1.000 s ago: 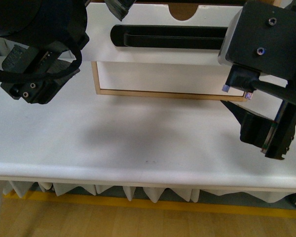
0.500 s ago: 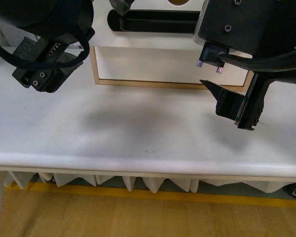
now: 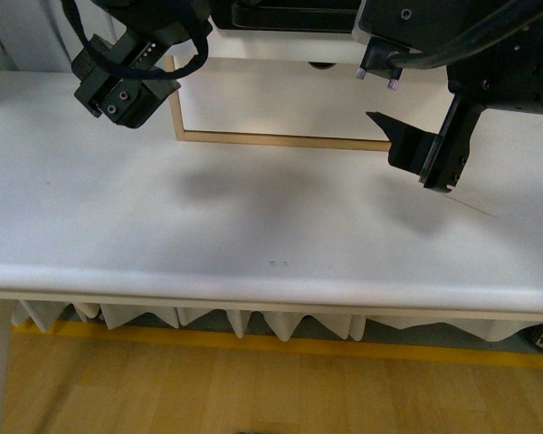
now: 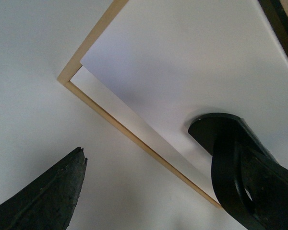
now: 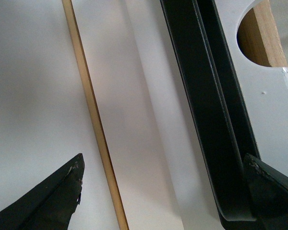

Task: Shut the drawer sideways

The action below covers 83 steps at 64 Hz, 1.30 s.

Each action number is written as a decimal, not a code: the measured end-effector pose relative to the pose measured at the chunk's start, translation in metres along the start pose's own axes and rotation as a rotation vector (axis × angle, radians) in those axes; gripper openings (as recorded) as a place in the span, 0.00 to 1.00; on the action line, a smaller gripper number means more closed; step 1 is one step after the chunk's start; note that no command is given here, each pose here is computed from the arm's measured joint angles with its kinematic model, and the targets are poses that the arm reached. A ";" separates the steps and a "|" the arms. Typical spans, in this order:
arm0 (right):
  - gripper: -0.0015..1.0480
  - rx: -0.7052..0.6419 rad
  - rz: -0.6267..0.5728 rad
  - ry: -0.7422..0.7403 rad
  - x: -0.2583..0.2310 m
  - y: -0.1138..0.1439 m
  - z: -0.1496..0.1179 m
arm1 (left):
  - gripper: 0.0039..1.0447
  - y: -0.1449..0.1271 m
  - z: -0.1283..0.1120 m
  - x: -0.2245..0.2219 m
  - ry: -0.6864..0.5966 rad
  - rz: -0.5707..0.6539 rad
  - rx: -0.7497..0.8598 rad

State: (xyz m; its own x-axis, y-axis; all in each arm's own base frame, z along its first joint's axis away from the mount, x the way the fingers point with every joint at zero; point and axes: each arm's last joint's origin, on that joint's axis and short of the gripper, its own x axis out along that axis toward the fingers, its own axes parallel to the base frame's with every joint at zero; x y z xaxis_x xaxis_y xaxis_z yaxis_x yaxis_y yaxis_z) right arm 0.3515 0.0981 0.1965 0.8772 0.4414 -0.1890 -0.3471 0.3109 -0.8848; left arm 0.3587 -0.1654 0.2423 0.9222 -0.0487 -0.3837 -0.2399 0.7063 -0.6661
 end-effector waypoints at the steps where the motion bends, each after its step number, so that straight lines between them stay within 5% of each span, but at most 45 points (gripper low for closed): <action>1: 0.91 0.000 0.000 0.003 0.002 -0.001 -0.001 | 0.95 -0.001 0.000 0.002 0.000 0.000 -0.001; 41: 0.91 0.092 -0.015 0.113 0.030 -0.007 -0.039 | 0.95 -0.034 0.001 0.043 -0.001 0.003 0.009; 83: 0.91 0.124 -0.053 0.109 0.040 -0.024 -0.042 | 0.95 -0.047 -0.003 0.051 0.025 -0.001 0.029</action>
State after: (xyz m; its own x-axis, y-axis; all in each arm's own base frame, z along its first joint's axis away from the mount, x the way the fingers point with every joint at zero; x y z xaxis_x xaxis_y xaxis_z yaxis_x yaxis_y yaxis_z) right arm 0.4090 0.0735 0.1921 0.9237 0.3298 -0.1950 -0.3322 0.4357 -0.8366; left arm 0.4162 -0.2036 0.2520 0.9144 -0.0673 -0.3993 -0.2294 0.7266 -0.6477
